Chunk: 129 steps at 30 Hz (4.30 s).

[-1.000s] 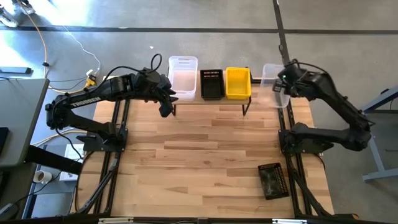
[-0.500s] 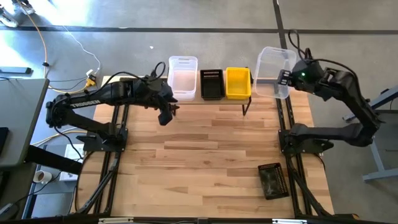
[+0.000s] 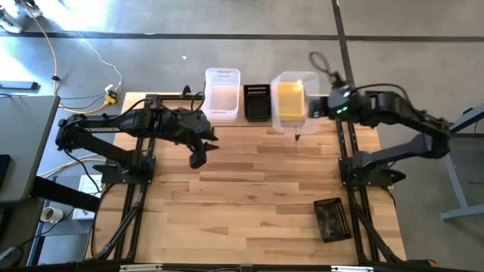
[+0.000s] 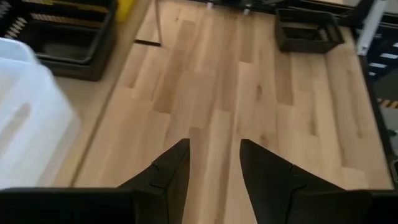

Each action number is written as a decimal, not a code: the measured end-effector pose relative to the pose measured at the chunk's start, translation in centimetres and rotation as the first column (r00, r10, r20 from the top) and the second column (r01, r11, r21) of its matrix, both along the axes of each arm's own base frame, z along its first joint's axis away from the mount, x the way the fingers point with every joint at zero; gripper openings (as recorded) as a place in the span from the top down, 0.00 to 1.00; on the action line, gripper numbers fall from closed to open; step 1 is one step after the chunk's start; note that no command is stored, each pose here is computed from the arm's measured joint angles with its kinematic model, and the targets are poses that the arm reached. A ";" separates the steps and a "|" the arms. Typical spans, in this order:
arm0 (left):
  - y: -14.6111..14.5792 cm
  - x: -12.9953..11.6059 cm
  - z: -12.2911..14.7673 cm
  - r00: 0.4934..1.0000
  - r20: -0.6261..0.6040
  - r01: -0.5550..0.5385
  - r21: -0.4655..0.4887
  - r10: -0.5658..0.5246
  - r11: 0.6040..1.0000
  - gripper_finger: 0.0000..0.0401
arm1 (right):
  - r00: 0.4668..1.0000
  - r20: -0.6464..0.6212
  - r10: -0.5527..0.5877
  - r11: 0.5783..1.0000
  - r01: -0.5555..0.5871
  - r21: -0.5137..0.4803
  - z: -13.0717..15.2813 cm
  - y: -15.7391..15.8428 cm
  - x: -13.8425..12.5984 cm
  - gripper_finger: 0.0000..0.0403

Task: Stack baskets on shelf by color
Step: Stack the transparent bin on top of the transparent bin

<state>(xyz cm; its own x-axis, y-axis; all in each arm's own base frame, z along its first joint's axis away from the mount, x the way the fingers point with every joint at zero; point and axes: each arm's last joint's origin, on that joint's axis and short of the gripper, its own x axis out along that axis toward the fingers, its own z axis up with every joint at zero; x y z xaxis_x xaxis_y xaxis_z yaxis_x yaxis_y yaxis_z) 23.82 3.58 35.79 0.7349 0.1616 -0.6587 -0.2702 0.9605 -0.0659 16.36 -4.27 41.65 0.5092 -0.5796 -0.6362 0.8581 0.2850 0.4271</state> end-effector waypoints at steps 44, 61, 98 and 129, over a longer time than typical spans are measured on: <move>-11.0 3.9 -4.5 0.993 -0.112 0.028 0.011 -0.027 1.000 0.67 | 0.968 -0.051 0.246 0.969 -0.247 -0.016 -13.6 9.8 20.8 1.00; -11.6 5.9 -8.1 0.968 -0.250 0.026 0.047 -0.013 0.999 0.67 | 0.972 0.001 0.234 0.972 -0.234 -0.025 -13.6 9.3 21.6 1.00; -10.8 4.7 -8.6 0.914 -0.406 0.097 0.156 -0.026 0.983 0.67 | 0.936 0.096 0.338 0.940 -0.341 0.015 -11.7 10.7 23.0 1.00; -10.9 4.2 -8.9 0.876 -0.475 0.198 0.200 -0.081 0.960 0.99 | 0.858 0.071 0.509 0.860 -0.510 0.010 -8.5 11.3 22.9 0.81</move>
<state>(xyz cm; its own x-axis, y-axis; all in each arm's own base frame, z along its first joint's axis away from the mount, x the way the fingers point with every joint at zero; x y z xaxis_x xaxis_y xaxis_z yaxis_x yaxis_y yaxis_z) 28.06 -7.29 26.91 0.3862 0.2726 -0.8812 -0.0760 0.9615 0.2641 39.24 7.02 33.14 0.7686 -0.2111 -0.6038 0.5667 0.6625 0.4898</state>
